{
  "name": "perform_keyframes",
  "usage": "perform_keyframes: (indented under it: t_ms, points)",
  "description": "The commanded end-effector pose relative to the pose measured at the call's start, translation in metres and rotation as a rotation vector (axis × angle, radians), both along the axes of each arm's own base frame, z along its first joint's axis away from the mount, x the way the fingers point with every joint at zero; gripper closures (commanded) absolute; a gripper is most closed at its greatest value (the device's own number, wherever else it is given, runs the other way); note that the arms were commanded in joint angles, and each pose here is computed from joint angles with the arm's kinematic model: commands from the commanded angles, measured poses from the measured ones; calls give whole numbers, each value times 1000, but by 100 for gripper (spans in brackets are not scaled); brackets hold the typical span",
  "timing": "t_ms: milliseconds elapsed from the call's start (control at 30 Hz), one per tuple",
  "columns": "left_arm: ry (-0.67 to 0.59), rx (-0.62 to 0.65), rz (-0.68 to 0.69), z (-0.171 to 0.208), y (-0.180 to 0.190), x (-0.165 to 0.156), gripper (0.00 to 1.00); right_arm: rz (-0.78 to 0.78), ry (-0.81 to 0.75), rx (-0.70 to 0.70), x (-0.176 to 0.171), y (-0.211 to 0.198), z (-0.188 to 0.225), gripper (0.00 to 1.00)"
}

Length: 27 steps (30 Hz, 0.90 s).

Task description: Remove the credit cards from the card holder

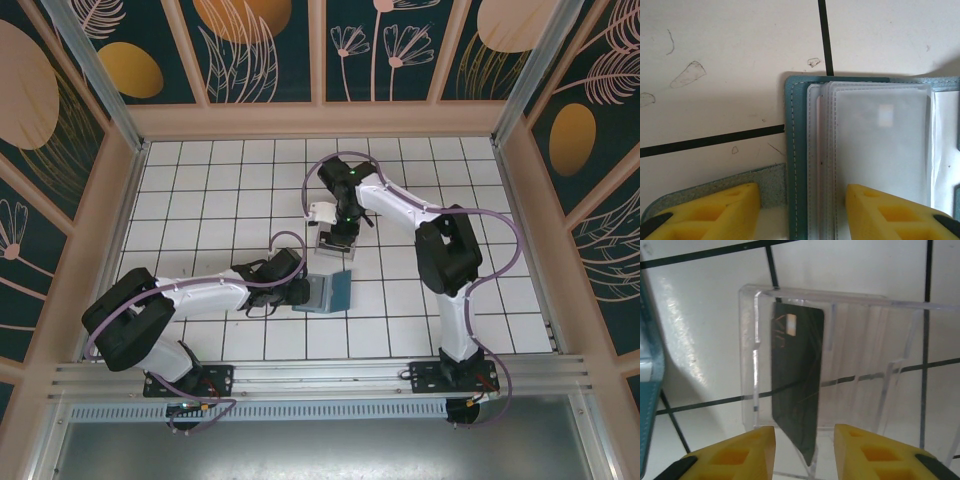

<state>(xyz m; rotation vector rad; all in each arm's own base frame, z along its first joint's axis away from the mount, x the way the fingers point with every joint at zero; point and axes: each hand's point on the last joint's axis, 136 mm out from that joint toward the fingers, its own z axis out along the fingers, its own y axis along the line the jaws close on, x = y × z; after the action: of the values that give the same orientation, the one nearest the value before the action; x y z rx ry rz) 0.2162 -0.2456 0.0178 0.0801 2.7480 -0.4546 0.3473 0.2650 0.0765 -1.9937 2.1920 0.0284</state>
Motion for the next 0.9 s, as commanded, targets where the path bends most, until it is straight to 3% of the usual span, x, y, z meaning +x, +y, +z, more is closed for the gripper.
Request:
perform_keyframes:
  t_ms: [0,400,567,667,867]
  points:
    - [82,83,2,-23,20,-16,50,-54,-85,12,13,-9,13,62]
    - [80,84,-3,-21,16,-13,50,-162,-209,58,33,-29,21,59]
    - [81,83,0,-20,17,-13,50,-240,-231,186,38,-22,47,57]
    - [78,83,0,-20,16,-13,50,-320,-244,282,38,-18,60,55]
    - [74,84,-5,-18,13,-10,50,-657,-299,398,66,-65,64,54]
